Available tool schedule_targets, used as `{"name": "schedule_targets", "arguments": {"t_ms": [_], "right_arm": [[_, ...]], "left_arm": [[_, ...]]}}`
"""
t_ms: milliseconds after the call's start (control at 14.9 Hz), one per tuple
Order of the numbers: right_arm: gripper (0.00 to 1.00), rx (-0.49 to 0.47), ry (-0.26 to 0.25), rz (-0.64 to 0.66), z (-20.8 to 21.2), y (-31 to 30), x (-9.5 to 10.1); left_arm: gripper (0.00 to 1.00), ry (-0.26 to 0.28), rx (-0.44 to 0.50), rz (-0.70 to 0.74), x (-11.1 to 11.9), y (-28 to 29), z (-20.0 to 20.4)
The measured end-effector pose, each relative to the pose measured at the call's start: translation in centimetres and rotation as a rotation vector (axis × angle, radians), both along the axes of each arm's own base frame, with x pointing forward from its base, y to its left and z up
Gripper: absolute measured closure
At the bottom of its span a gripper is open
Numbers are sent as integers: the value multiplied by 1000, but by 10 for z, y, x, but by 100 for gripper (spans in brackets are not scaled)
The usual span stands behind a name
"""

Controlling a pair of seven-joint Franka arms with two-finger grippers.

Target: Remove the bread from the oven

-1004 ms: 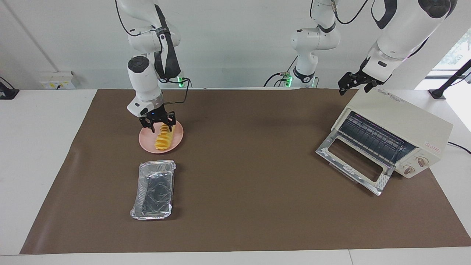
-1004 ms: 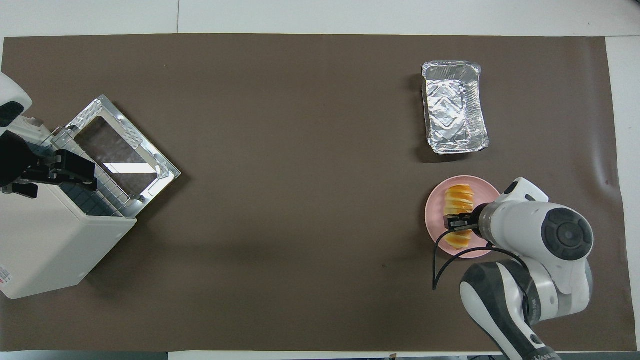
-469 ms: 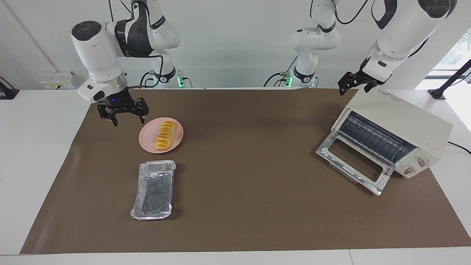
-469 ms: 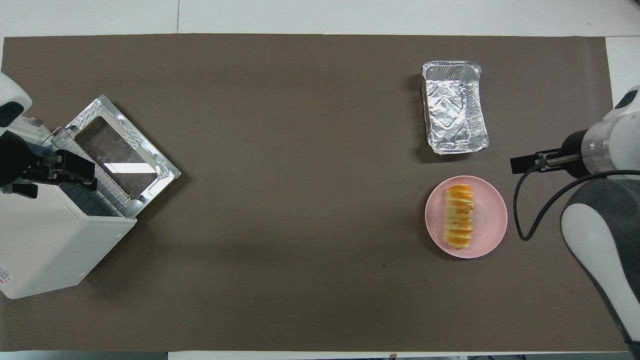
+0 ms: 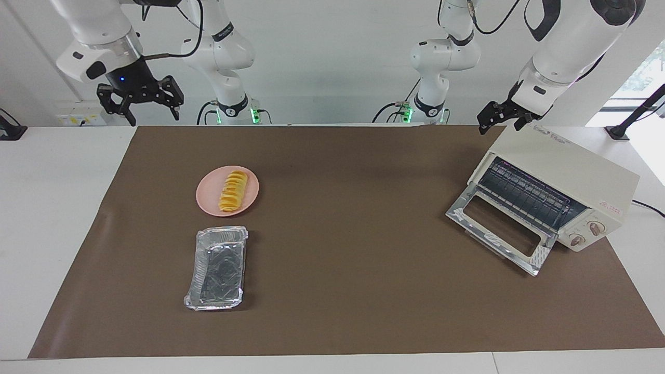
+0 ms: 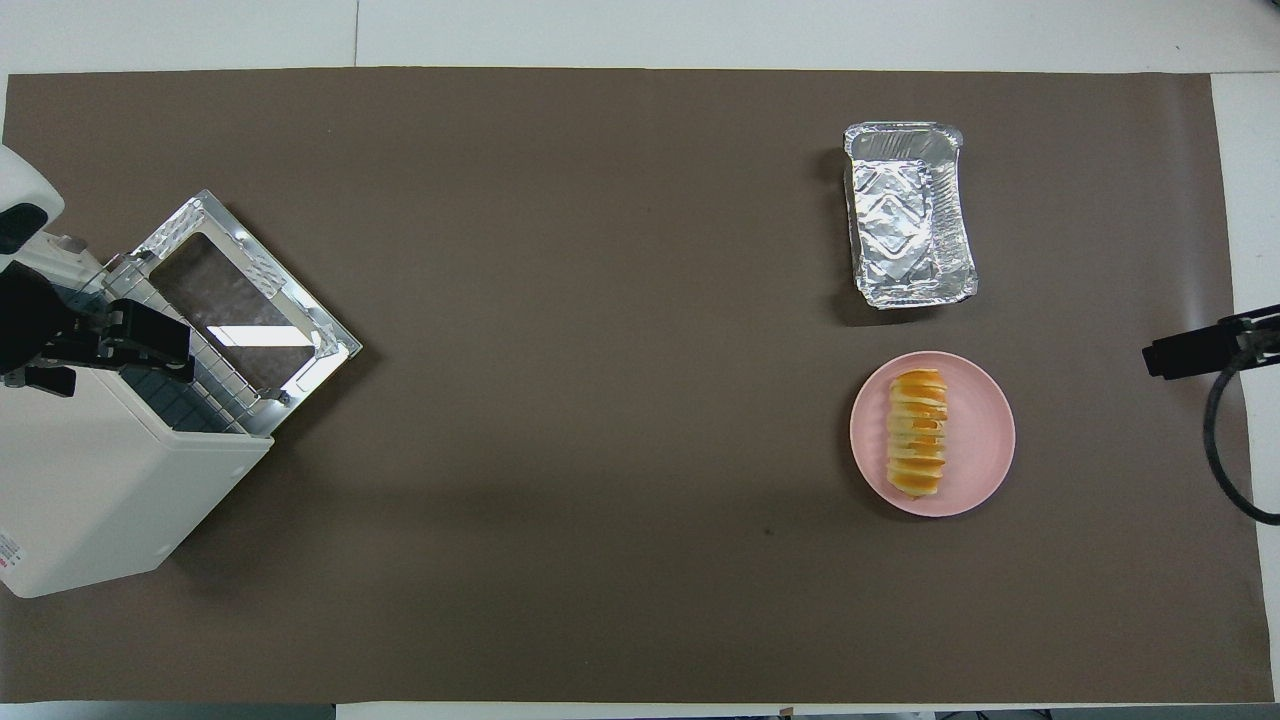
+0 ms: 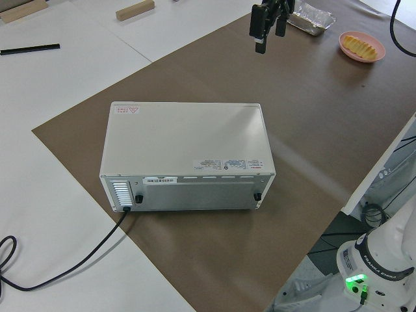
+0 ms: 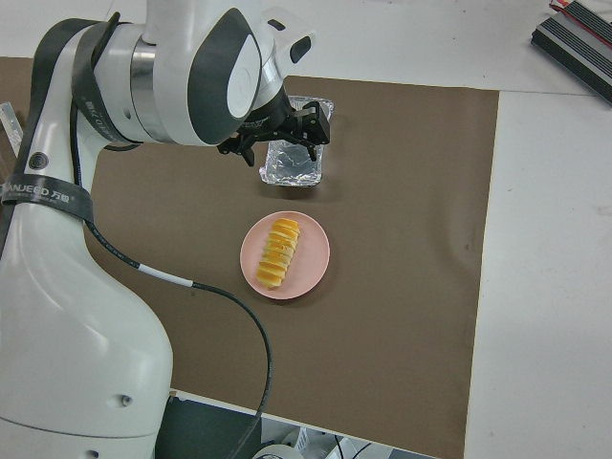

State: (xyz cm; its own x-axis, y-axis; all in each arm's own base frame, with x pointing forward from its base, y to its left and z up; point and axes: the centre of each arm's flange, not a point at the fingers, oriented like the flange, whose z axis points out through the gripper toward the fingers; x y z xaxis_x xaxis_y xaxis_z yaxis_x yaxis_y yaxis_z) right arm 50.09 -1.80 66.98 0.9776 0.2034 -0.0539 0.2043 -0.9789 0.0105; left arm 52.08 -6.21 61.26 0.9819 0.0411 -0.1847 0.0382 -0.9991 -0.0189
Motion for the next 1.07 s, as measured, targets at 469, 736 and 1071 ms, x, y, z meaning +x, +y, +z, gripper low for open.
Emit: {"name": "schedule_targets", "arguments": {"t_ms": [469, 736, 1071], "right_arm": [[0, 2, 31, -9, -13, -8, 4], [0, 2, 46, -28, -35, -18, 12], [0, 3, 47, -30, -36, -19, 12]], "left_arm": [[0, 0, 0, 0, 0, 0, 0], [0, 0, 0, 0, 0, 0, 0], [0, 0, 0, 0, 0, 0, 0]]}}
